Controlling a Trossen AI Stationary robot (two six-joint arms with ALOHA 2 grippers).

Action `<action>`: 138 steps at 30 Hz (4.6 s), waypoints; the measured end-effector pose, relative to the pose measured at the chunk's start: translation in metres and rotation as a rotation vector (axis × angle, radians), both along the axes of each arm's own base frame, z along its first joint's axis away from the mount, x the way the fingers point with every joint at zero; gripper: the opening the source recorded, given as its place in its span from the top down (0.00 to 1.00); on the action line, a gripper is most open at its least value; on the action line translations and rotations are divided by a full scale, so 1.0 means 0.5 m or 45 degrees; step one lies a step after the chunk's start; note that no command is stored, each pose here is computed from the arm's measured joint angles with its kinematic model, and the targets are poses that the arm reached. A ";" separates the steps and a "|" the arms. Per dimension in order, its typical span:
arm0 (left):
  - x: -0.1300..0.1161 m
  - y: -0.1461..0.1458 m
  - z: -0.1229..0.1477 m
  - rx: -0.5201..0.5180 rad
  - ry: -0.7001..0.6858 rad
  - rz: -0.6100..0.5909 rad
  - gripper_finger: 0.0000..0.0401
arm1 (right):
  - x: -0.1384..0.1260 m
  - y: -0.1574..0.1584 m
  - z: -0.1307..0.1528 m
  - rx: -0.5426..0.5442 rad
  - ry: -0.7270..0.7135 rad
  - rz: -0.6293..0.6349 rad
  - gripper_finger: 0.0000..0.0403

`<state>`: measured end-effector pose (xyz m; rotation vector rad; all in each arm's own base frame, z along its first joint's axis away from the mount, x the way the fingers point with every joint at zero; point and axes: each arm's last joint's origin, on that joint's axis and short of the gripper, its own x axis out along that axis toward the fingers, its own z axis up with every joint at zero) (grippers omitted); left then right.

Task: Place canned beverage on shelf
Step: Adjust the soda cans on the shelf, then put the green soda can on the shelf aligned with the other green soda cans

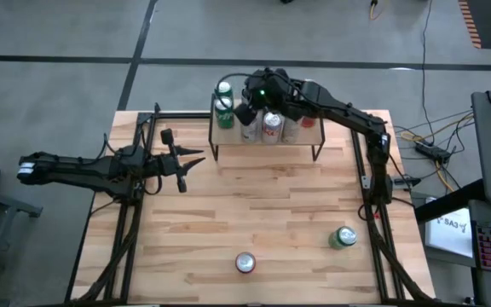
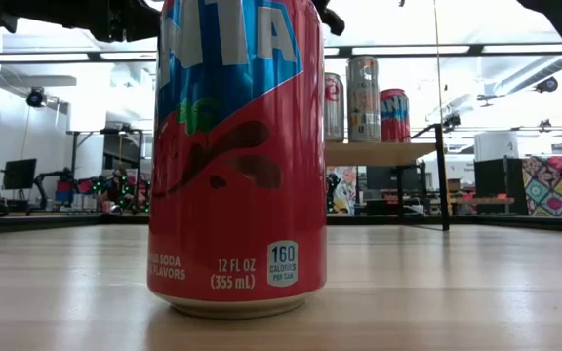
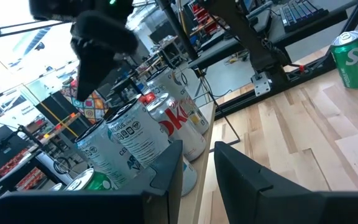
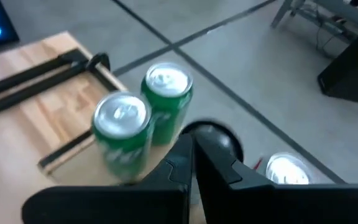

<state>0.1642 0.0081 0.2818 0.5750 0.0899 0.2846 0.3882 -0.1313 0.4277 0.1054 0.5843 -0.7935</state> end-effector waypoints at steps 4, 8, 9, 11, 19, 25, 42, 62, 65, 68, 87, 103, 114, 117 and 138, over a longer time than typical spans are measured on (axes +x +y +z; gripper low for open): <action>0.000 0.000 0.000 0.000 0.000 0.000 0.81 | 0.014 -0.042 -0.011 -0.016 -0.056 -0.026 0.98; 0.000 0.000 0.000 0.000 0.000 0.000 0.81 | 0.038 -0.076 -0.039 -0.007 -0.089 -0.048 0.98; 0.000 0.000 0.000 0.000 0.000 0.000 0.81 | 0.043 -0.080 -0.045 -0.005 -0.087 -0.048 0.98; 0.000 0.000 0.000 0.000 0.001 0.000 0.81 | 0.048 -0.087 -0.056 0.006 -0.068 -0.057 0.98; 0.000 0.000 -0.001 -0.005 0.001 0.000 0.81 | 0.044 -0.091 -0.058 0.013 -0.058 -0.074 0.98; 0.000 0.000 -0.001 -0.005 0.002 0.000 0.81 | 0.040 -0.086 -0.057 0.044 -0.048 -0.054 0.98; 0.000 0.000 -0.001 -0.005 0.002 0.000 0.81 | 0.040 -0.072 -0.064 0.077 -0.010 -0.048 0.98; 0.000 0.000 -0.001 -0.005 0.002 -0.001 0.81 | 0.039 -0.055 -0.062 0.109 -0.009 -0.049 0.98; 0.000 0.000 -0.001 -0.005 0.002 -0.001 0.81 | 0.039 -0.053 -0.060 0.124 -0.017 -0.032 0.98; 0.000 0.000 -0.001 -0.005 0.002 -0.001 0.81 | 0.037 -0.050 -0.053 0.126 -0.028 -0.022 0.98; 0.000 0.000 0.000 -0.006 -0.008 0.000 0.81 | -0.034 0.087 0.045 0.149 0.010 0.299 0.98; 0.000 -0.001 0.011 -0.147 -0.118 -0.019 0.81 | -0.055 0.299 0.040 0.069 0.261 0.689 0.98; 0.018 -0.030 -0.004 -0.630 -0.182 -0.499 0.81 | -0.160 0.369 0.072 0.077 0.304 0.798 0.98; 0.031 -0.046 -0.008 -0.666 -0.199 -0.577 0.81 | -0.186 0.392 0.059 0.118 0.321 0.811 0.98; 0.119 -0.103 -0.049 -0.844 -0.227 -0.727 0.81 | -0.319 0.518 -0.121 0.728 0.310 0.648 0.98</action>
